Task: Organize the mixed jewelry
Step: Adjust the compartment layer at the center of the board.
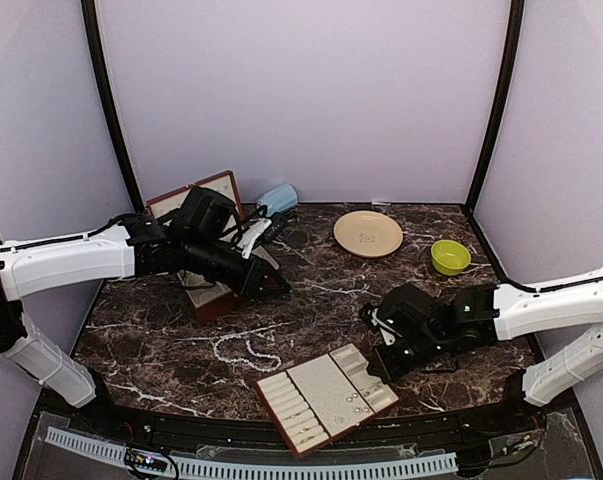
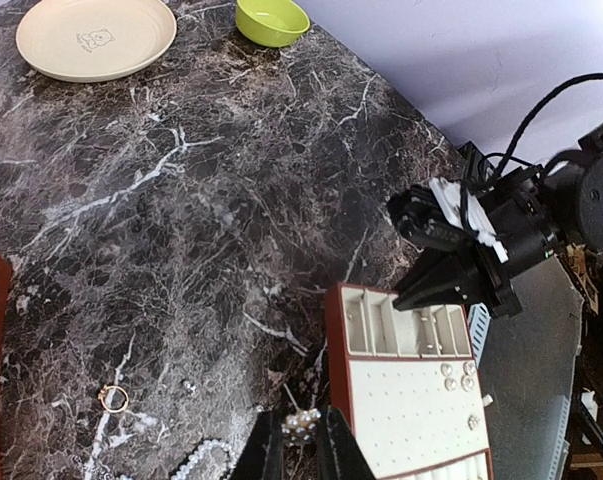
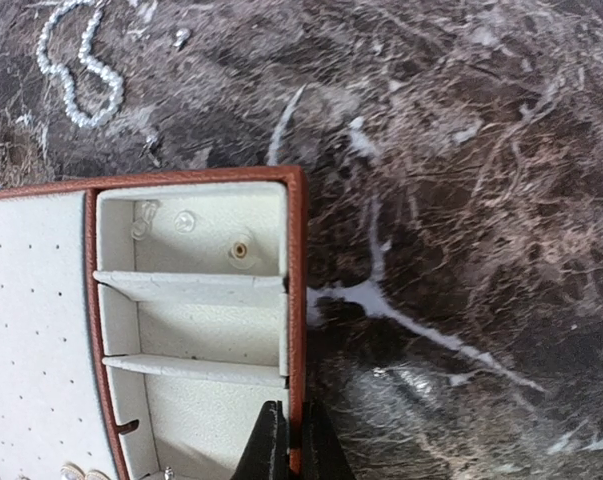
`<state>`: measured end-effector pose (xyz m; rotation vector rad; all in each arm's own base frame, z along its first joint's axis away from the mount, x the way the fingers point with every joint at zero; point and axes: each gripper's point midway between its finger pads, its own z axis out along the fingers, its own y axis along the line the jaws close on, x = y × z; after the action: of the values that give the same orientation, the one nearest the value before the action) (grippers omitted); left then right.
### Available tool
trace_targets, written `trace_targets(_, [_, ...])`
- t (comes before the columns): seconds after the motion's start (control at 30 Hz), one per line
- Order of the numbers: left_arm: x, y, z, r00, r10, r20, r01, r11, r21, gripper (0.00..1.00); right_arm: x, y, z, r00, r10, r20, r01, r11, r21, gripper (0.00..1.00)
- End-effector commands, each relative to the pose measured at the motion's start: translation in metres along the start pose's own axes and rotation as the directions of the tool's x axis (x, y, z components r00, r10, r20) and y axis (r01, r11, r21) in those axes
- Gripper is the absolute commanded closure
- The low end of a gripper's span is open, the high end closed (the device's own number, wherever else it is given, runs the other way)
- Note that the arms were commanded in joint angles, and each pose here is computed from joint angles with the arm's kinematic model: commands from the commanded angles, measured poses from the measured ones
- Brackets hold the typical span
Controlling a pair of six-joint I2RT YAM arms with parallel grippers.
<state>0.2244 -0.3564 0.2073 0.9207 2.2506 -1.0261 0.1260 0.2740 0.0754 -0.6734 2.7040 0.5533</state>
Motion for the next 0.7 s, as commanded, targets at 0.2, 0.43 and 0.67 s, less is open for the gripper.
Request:
trace_targets(0.2, [0.002, -0.003, -0.011, 1.000, 0.019, 0.012, -0.020, 1.000, 0.017, 0.89, 0.004, 0.024, 0.027, 1.000, 0.022, -0.013, -0.022, 0.999, 0.043, 1.00])
trace_targets(0.43, [0.008, -0.001, -0.010, 1.000, 0.013, -0.014, -0.013, 1.000, 0.016, 0.90, 0.002, 0.014, 0.041, 0.999, 0.013, -0.052, -0.004, 0.988, 0.157, 1.00])
trace_targets(0.67, [0.010, -0.002, -0.011, 1.000, 0.013, -0.016, -0.012, 1.000, 0.020, 0.90, 0.005, 0.016, 0.056, 0.996, 0.008, -0.087, 0.007, 0.985, 0.171, 1.00])
